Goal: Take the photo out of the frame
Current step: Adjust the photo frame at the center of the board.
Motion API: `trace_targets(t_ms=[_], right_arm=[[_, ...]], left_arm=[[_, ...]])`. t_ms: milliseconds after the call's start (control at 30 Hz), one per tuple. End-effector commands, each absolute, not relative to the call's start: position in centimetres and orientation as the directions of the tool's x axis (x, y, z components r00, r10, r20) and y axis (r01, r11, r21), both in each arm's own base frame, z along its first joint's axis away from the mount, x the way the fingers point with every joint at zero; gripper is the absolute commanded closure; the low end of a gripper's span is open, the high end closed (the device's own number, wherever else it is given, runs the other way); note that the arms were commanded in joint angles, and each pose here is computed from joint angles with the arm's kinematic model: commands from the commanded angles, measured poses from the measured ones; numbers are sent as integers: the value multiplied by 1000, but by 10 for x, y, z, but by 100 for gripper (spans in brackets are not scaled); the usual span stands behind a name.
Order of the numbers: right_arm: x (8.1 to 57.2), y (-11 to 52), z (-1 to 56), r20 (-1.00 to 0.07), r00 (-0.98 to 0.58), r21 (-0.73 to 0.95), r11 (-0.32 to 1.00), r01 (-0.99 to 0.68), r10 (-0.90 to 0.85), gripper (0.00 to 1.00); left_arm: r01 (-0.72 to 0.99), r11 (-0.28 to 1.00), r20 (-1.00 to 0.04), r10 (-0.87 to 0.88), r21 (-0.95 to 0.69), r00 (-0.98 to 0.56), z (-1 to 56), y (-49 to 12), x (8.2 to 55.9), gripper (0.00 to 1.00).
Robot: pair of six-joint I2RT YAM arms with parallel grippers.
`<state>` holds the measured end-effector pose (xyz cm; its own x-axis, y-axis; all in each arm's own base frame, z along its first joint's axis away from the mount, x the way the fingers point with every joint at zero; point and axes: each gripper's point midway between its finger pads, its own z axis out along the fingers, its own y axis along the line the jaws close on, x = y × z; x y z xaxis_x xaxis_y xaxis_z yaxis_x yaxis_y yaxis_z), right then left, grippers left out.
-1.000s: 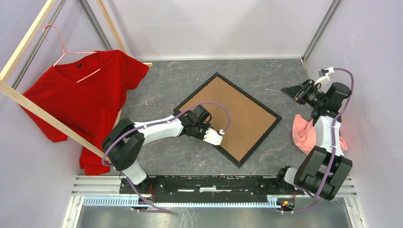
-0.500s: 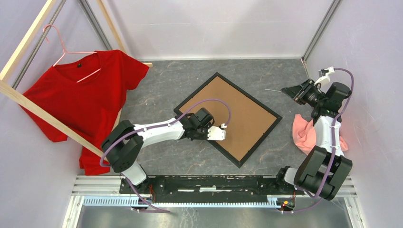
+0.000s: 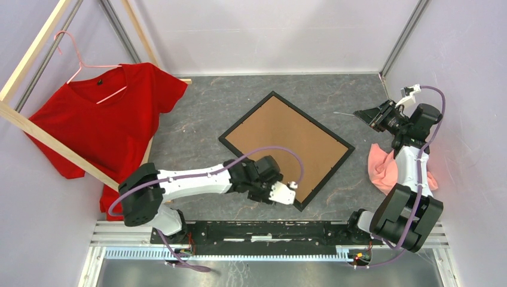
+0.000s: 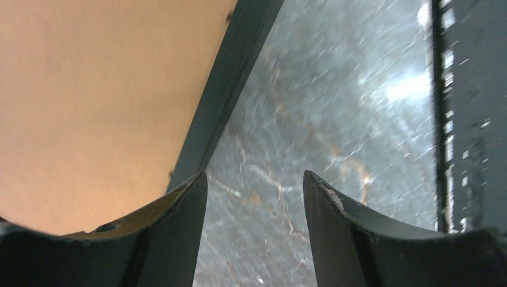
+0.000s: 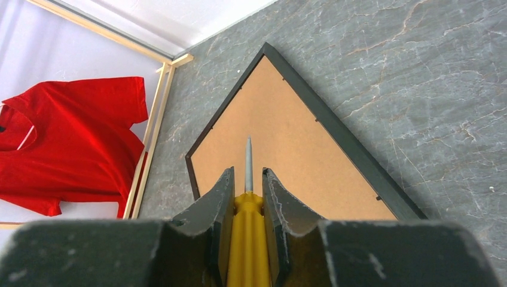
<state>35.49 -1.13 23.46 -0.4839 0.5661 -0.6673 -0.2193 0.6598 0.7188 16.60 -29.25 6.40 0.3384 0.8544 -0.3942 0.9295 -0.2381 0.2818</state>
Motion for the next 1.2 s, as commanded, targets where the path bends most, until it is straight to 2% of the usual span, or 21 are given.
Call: trace_targets(t_ms=[0, 267, 367, 433, 567, 800, 1000, 1167], right_arm=[[359, -21, 239, -701, -451, 686, 696, -213, 553, 100], [359, -23, 241, -707, -446, 680, 701, -214, 549, 100], [358, -23, 241, -705, -449, 682, 698, -218, 549, 100], [358, -22, 241, -706, -450, 682, 697, -222, 547, 100], [358, -22, 242, -705, -452, 683, 694, -226, 547, 100], [357, -25, 246, -715, -437, 674, 704, -225, 545, 100], [355, -34, 250, -725, -408, 666, 716, -210, 555, 100], [352, -40, 255, -737, -377, 657, 726, -202, 561, 100]], left_arm=[[852, -345, -404, 767, 395, 498, 85, -340, 151, 33], [784, -345, -323, 769, 517, 551, 72, -398, 147, 24], [779, -317, -334, 770, 540, 544, 72, -413, 148, 16], [779, -305, -332, 775, 548, 537, 70, -421, 149, 1], [796, -281, -349, 785, 536, 512, 62, -435, 148, 0], [825, -56, -446, 820, 562, 360, 74, -471, 175, 0], [873, 123, -560, 806, 472, 190, 84, -490, 214, 0], [910, 175, -636, 763, 377, 117, 99, -483, 229, 0]])
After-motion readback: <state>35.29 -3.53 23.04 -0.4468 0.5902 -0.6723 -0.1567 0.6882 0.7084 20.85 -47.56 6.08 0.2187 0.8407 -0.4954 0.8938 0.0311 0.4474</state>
